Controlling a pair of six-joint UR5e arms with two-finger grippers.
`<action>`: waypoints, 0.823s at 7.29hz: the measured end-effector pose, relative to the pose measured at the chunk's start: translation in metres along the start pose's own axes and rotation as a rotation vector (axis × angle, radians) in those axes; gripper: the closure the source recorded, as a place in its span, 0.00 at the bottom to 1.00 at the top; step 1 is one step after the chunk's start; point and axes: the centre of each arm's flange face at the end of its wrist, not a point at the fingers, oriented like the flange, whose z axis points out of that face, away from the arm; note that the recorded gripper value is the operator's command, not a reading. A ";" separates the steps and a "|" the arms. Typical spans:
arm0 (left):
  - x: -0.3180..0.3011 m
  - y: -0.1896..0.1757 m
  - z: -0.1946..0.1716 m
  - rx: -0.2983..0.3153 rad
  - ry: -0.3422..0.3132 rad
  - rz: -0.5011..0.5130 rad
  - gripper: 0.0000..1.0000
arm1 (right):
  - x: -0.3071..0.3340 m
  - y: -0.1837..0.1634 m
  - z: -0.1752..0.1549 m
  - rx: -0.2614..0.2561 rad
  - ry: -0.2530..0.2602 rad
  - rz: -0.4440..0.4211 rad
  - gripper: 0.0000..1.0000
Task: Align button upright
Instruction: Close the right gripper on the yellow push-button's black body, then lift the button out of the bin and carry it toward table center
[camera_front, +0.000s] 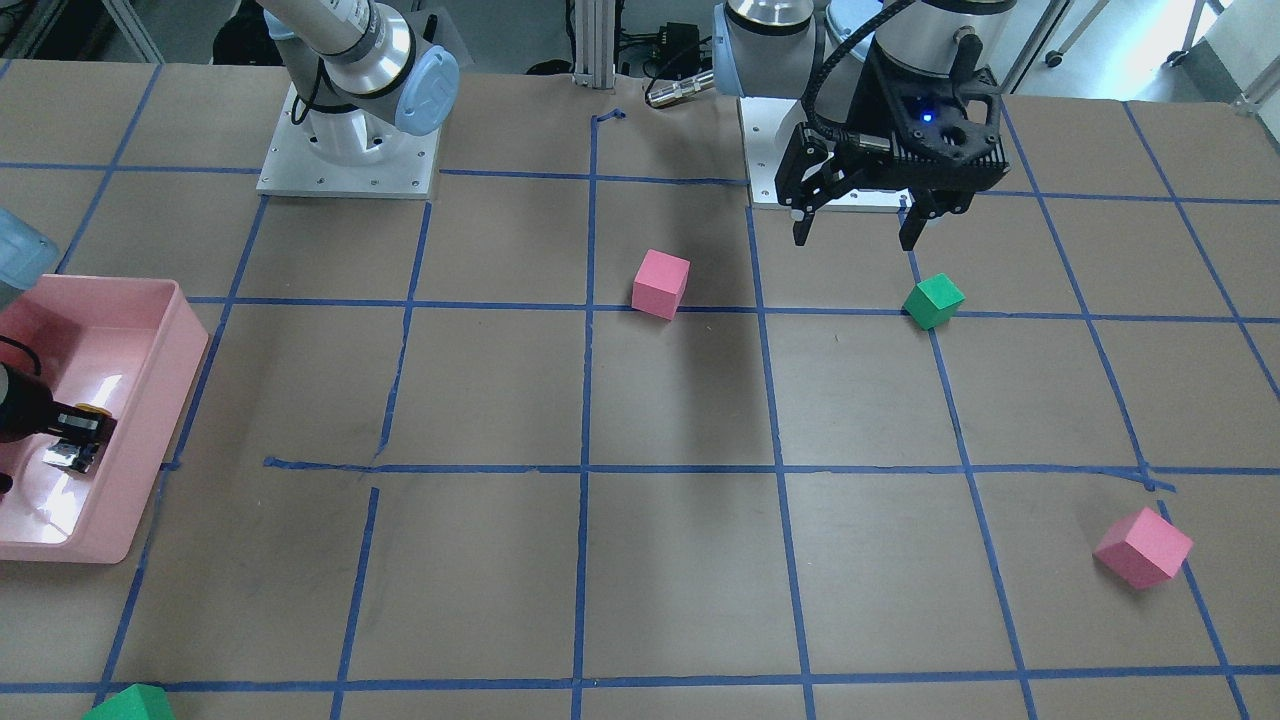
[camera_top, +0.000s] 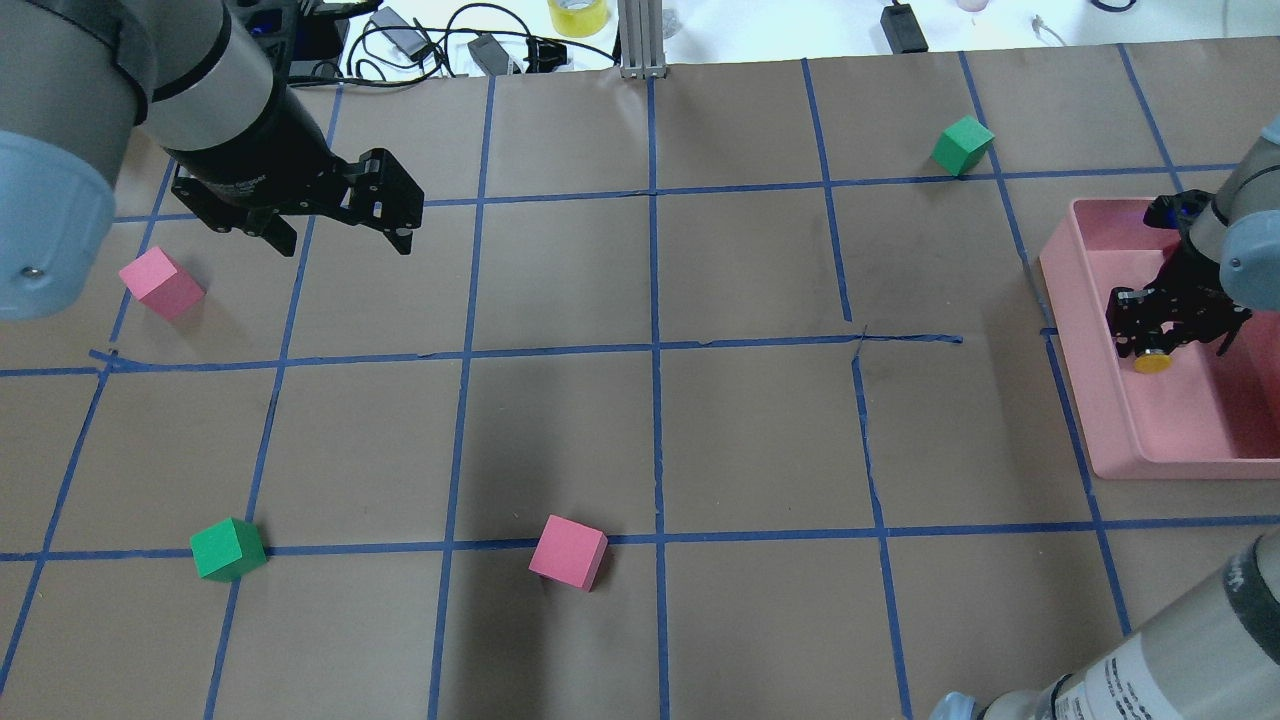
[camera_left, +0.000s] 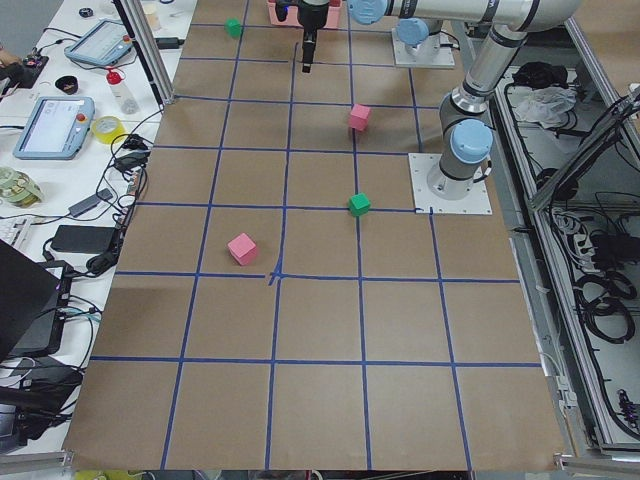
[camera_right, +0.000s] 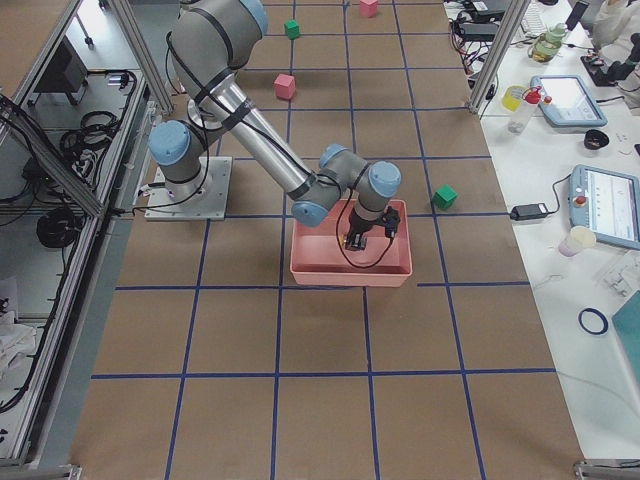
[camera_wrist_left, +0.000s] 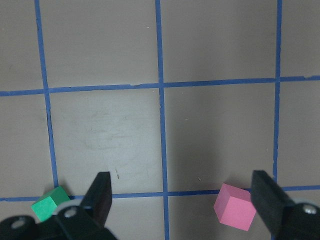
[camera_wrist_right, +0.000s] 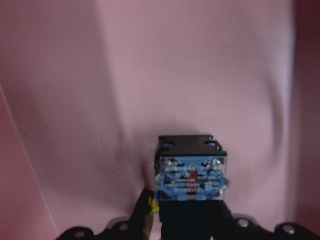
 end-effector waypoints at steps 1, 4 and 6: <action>0.000 0.000 0.000 0.000 0.000 0.000 0.00 | 0.001 0.000 -0.009 0.016 0.002 0.004 1.00; 0.000 0.000 0.000 0.000 -0.001 0.000 0.00 | 0.001 0.015 -0.082 0.120 0.040 -0.008 1.00; 0.000 0.000 0.000 0.000 -0.001 0.000 0.00 | -0.012 0.024 -0.145 0.156 0.049 -0.042 1.00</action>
